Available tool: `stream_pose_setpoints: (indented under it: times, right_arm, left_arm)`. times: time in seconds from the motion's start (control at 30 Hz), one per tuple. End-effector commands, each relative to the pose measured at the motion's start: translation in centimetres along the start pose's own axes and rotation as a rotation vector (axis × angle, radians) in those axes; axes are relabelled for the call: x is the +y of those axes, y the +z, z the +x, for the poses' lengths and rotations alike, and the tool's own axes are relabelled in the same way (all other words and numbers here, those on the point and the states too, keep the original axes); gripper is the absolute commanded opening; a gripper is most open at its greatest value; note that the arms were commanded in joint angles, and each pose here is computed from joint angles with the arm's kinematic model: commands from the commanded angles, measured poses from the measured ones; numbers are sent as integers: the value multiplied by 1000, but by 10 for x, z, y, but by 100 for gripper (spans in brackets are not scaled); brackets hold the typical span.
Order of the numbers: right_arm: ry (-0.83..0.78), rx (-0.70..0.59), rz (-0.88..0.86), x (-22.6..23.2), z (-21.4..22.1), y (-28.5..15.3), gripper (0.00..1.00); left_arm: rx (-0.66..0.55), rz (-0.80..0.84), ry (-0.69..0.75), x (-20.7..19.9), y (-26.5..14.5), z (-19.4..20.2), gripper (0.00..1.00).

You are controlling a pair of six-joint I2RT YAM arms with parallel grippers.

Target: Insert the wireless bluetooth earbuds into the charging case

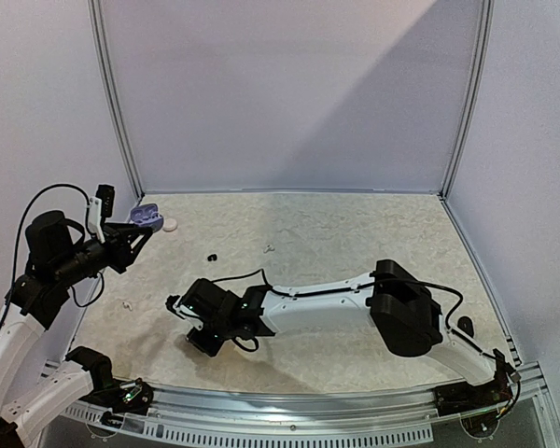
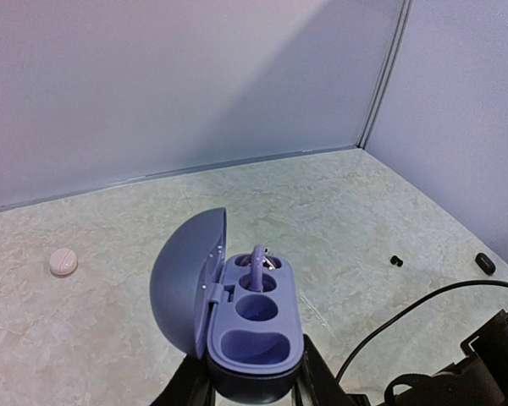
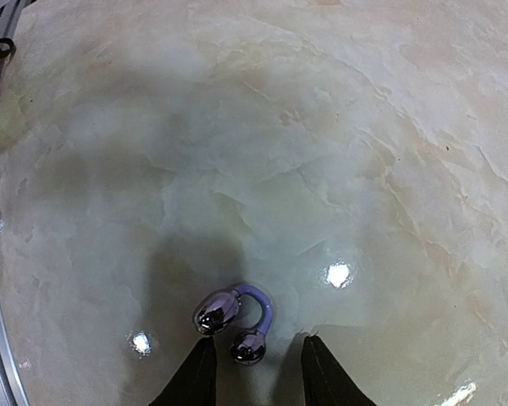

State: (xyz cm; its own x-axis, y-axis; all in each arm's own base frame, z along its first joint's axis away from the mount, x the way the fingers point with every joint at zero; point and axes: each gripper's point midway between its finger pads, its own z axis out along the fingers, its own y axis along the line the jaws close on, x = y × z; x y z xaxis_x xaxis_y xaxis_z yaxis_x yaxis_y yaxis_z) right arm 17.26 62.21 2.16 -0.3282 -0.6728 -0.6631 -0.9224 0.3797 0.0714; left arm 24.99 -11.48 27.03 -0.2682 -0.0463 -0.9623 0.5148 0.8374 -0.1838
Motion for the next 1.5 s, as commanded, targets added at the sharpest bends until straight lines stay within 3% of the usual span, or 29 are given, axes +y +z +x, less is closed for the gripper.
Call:
stream_pose_setpoints:
  times: [0.0,0.4,0.7,1.13,1.3,1.47]
  right_arm:
    - [-3,79,20,-8,28,15,34]
    - [23,64,35,-15,20,21,28]
    - [24,69,34,-15,17,14,16]
    - [-28,-135,246,-47,-61,-73,11]
    - [-51,-94,347,-66,-39,-108,11]
    - [53,12,352,-73,18,-126,11]
  left_arm:
    - [6,-15,0,5,1,6,0]
    - [11,-14,-1,4,1,8,0]
    - [8,-13,8,4,0,7,0]
    - [-32,-15,3,4,0,0,0]
    - [-30,-14,-5,5,2,0,0]
    - [-30,-13,-2,6,4,1,0]
